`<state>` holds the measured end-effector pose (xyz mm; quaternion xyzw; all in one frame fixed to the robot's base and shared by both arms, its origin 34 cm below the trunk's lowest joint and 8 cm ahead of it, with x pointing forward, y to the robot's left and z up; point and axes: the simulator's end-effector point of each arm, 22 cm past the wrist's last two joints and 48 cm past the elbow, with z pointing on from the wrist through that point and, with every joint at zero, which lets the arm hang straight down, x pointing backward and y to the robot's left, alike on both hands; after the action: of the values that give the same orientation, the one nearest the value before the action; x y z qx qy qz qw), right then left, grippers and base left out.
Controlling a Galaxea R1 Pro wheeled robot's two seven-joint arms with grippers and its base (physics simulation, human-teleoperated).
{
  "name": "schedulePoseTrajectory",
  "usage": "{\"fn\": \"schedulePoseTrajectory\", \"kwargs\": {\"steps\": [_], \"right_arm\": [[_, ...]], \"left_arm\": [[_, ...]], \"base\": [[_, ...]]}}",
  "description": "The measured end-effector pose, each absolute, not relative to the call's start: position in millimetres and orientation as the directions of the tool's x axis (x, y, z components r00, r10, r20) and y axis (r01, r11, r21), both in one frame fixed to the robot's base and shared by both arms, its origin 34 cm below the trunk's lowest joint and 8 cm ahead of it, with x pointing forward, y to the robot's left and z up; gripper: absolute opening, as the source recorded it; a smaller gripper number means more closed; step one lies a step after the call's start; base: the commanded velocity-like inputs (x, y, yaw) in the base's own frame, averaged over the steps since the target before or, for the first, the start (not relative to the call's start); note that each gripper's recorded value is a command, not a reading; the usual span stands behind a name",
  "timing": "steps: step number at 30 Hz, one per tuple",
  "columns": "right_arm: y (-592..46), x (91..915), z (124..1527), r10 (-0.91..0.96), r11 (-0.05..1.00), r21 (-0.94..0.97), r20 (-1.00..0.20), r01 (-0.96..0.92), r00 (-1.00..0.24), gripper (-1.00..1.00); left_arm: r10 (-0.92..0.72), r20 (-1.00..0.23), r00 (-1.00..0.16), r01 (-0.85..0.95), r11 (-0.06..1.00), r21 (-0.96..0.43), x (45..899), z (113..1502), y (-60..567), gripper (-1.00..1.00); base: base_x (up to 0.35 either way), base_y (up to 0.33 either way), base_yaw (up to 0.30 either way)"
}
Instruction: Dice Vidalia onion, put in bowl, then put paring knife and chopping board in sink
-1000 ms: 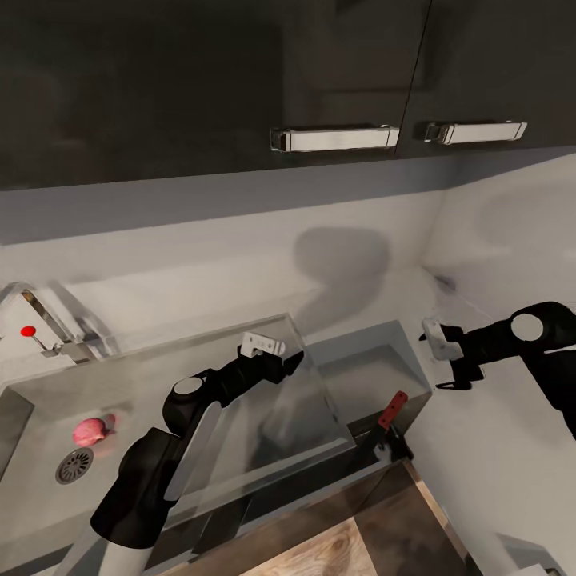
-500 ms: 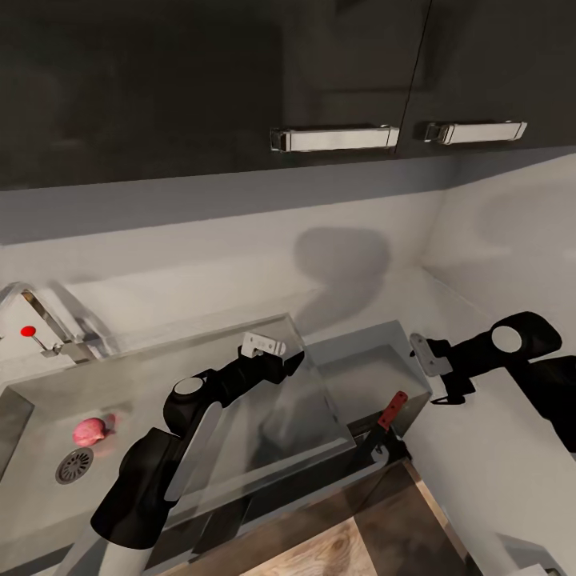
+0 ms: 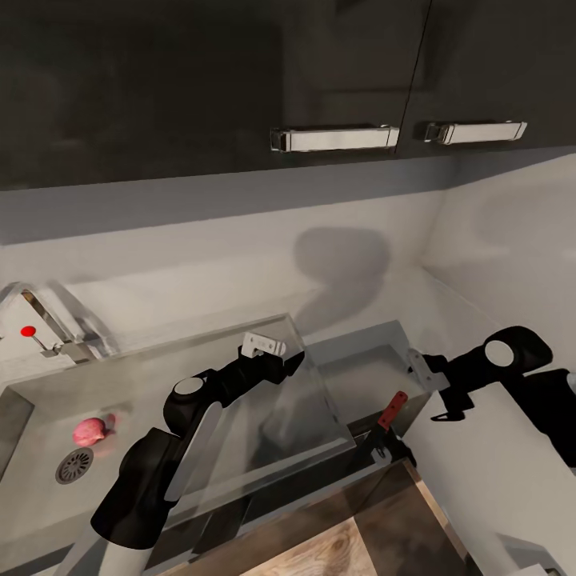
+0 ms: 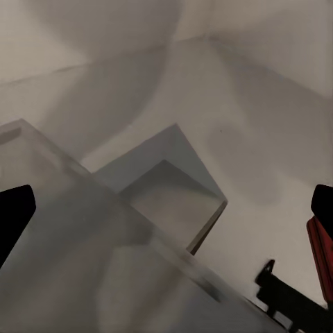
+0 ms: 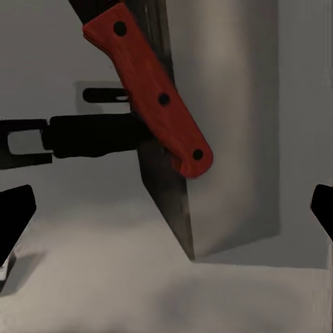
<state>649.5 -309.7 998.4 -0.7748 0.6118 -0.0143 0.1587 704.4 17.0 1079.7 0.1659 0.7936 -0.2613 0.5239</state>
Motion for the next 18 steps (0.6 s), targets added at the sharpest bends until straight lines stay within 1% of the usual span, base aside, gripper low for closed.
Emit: {"fn": "schedulePoseTrajectory", "kwargs": {"steps": [3, 7, 18], "right_arm": [[-308, 645, 993, -0.951, -0.210, -0.250, -0.171, -0.945, 0.256, 1.00], [-297, 628, 975, -0.942, -0.262, -0.196, -0.159, -0.945, 0.294, 1.00], [-293, 623, 969, -0.940, -0.276, -0.178, -0.155, -0.945, 0.304, 1.00]], "left_arm": [[-0.010, -0.918, -0.396, 0.537, 0.808, -0.241, 704, 1080, 17, 1.00], [-0.010, -0.918, -0.396, 0.538, 0.808, -0.241, 704, 1080, 17, 1.00], [-0.010, -0.918, -0.396, 0.538, 0.808, -0.241, 704, 1080, 17, 1.00]], "base": [[0.000, 0.000, 0.000], [0.000, 0.000, 0.000], [0.000, 0.000, 0.000]]}}
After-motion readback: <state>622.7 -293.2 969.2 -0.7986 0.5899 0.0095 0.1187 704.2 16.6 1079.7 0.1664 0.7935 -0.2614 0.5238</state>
